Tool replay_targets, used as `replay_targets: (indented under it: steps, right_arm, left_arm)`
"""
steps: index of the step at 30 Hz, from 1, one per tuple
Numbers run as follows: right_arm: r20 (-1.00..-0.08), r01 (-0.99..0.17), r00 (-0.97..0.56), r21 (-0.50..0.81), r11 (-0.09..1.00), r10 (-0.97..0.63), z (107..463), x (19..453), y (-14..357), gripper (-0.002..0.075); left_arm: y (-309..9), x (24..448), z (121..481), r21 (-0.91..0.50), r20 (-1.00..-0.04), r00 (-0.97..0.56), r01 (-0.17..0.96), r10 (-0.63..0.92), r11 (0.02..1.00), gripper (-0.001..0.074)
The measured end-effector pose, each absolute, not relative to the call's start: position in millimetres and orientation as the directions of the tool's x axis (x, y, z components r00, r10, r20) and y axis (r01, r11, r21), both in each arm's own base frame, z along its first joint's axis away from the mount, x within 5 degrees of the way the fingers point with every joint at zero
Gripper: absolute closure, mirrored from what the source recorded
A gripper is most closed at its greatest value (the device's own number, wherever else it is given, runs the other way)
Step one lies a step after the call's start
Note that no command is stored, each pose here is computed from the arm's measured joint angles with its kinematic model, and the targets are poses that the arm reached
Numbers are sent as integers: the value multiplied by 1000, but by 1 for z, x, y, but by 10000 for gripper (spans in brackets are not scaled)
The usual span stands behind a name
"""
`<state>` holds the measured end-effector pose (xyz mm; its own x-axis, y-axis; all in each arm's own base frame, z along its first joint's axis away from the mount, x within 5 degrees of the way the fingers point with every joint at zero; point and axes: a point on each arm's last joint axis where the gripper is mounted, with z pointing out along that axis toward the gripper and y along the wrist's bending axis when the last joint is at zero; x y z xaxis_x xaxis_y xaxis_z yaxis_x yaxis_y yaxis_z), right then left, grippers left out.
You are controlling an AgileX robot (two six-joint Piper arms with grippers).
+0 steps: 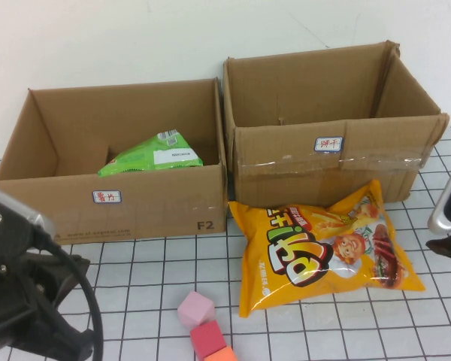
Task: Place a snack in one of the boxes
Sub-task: Pick up the potato chip
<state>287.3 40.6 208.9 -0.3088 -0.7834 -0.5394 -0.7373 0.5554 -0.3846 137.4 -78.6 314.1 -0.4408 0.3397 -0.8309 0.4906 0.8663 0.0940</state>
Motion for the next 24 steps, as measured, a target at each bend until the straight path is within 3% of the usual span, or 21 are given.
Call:
replay_targets:
  steps: [7, 11, 14, 19, 24]
  right_arm:
    - [-484, -815, -146, -436, 383, -863, 215, 272, 79, 363]
    - [-477, -834, -139, -416, 362, -868, 208, 254, 94, 342]
    - [-455, -850, -171, -380, 364, -874, 188, 238, 95, 263]
    - [-440, -790, -174, -471, 392, -881, 174, 233, 91, 112]
    - [-432, -757, -200, -502, 419, -879, 165, 247, 91, 71]
  left_arm:
    - [-77, 136, 312, 94, -816, -462, 486, 347, 869, 736]
    - [-76, 135, 310, 95, -798, -487, 482, 356, 871, 736]
    - [-76, 135, 309, 92, -793, -495, 479, 355, 873, 736]
    - [-75, 134, 309, 84, -791, -504, 473, 347, 877, 736]
    - [-76, 135, 309, 82, -796, -499, 473, 343, 877, 736]
